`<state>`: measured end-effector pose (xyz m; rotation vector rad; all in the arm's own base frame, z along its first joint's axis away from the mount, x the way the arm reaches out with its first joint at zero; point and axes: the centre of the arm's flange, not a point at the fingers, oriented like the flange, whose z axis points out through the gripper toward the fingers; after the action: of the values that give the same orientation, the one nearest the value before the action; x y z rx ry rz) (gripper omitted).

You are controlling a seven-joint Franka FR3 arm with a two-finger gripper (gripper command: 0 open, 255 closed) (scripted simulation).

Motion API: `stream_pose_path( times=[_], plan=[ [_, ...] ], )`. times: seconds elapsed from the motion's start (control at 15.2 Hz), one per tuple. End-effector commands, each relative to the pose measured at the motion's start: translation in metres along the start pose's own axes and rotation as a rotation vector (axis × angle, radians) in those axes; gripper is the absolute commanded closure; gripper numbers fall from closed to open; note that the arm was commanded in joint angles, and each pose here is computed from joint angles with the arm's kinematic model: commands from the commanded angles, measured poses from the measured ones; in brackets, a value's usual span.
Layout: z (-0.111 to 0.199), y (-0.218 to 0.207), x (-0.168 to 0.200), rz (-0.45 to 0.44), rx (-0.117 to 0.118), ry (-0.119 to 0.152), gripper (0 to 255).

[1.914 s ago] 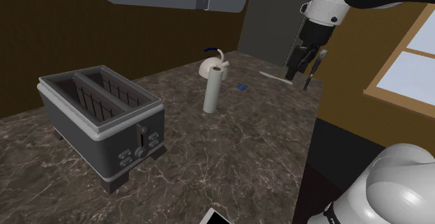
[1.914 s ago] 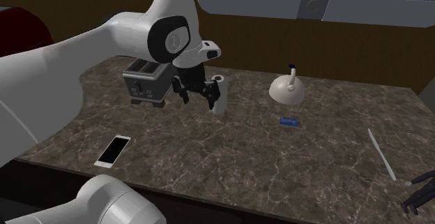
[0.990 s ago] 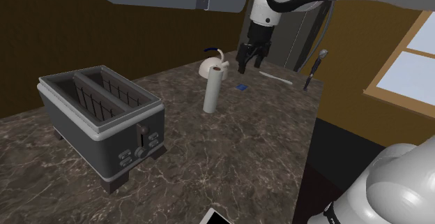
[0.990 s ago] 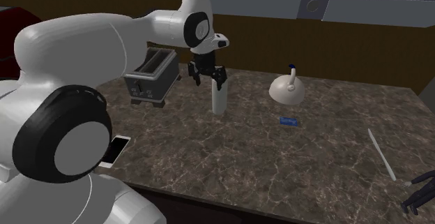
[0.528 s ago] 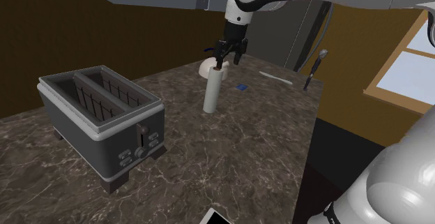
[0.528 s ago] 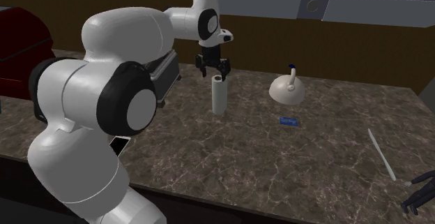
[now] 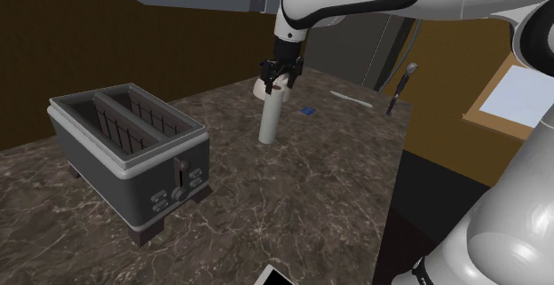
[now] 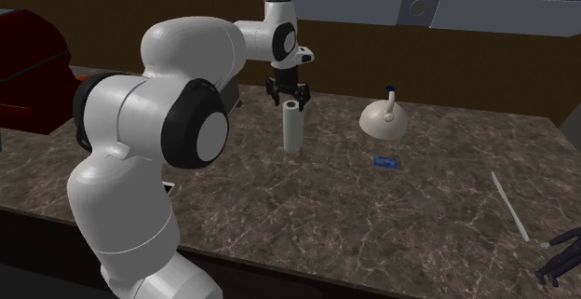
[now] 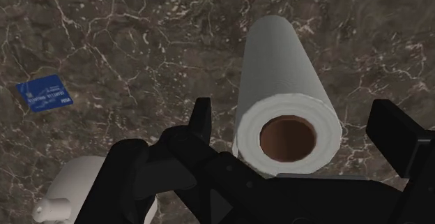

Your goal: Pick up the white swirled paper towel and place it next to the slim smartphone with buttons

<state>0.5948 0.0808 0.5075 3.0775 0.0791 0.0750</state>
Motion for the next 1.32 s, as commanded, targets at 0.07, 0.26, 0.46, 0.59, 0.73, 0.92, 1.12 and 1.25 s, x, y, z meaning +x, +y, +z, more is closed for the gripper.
stream_pose_path(
  times=[0.07, 0.26, 0.46, 0.59, 0.73, 0.92, 1.12, 1.25],
  plan=[
    [0.0144, -0.0007, 0.0005, 0.0, 0.0, 0.001, 0],
    [0.0144, -0.0007, 0.0006, 0.0, 0.0, 0.001, 0],
    [0.0144, -0.0007, 0.0006, 0.0, 0.0, 0.001, 0],
    [0.0143, -0.0007, 0.0006, 0.0, 0.0, 0.0, 255],
    [0.0144, -0.0007, 0.0007, 0.0, 0.0, 0.0, 255],
    [0.0145, -0.0006, 0.0005, 0.0, 0.0, 0.0, 255],
    [0.0146, -0.0008, 0.0008, 0.0, 0.0, 0.0, 255],
    [0.0091, -0.0003, 0.0008, 0.0, 0.0, 0.001, 255]
  ],
)
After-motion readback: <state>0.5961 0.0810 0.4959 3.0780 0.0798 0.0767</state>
